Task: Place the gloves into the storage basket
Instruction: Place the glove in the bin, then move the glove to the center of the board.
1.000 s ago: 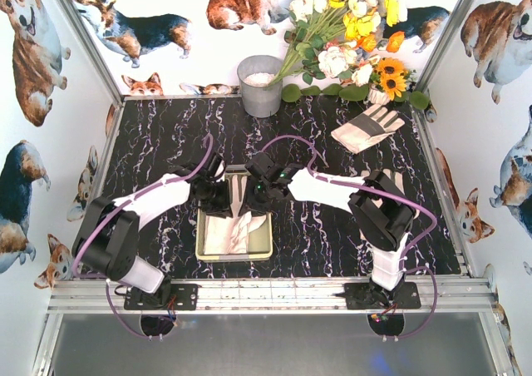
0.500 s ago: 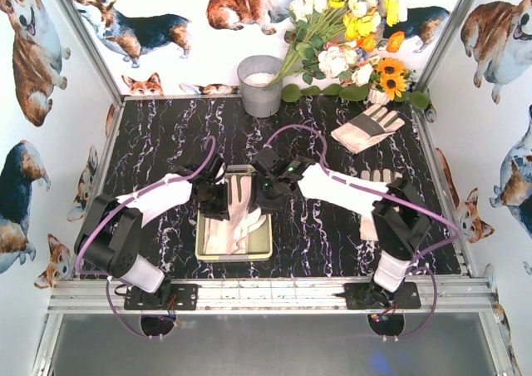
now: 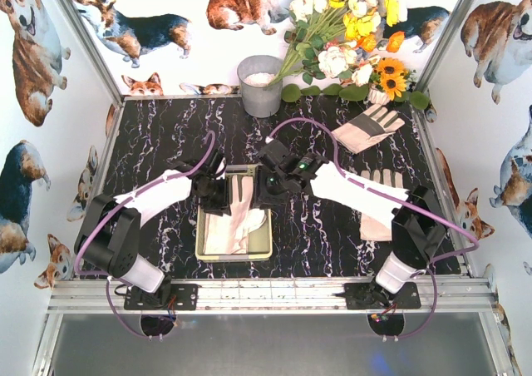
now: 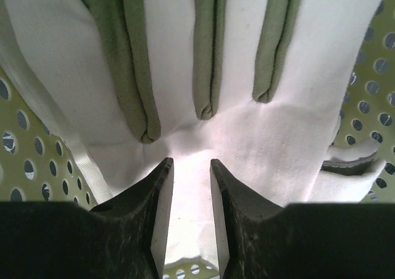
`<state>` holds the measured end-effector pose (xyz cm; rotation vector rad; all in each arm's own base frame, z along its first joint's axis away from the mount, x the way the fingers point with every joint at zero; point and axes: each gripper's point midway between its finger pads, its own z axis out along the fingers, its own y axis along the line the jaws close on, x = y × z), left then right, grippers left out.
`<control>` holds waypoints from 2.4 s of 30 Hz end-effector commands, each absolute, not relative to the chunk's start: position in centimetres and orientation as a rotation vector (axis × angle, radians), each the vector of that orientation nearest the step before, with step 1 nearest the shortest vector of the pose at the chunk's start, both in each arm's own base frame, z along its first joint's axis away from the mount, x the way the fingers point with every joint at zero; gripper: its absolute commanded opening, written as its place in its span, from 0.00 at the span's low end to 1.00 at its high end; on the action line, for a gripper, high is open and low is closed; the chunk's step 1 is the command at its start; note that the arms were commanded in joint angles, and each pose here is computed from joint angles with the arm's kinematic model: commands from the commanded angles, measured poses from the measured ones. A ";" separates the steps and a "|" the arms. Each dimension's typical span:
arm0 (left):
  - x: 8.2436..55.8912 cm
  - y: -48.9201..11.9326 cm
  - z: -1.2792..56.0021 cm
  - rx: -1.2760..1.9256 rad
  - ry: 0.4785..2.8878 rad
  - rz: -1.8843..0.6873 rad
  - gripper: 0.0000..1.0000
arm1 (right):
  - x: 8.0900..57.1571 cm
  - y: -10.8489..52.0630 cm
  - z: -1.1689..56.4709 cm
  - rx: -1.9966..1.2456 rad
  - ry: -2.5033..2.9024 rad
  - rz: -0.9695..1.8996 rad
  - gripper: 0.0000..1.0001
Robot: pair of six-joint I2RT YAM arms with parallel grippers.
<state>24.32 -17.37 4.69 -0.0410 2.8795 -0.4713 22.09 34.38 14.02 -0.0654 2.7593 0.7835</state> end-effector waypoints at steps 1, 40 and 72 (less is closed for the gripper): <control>25.3 -18.0 6.5 -0.002 2.832 -0.499 0.26 | 22.8 38.4 15.7 -0.163 2.698 0.952 0.30; 27.4 -15.9 18.8 -0.047 2.483 -0.455 0.82 | 25.1 26.5 20.5 -0.108 2.541 0.658 0.52; 26.7 -5.2 20.4 -0.467 2.352 -0.163 1.00 | 47.5 -5.9 11.5 0.976 2.140 0.118 0.63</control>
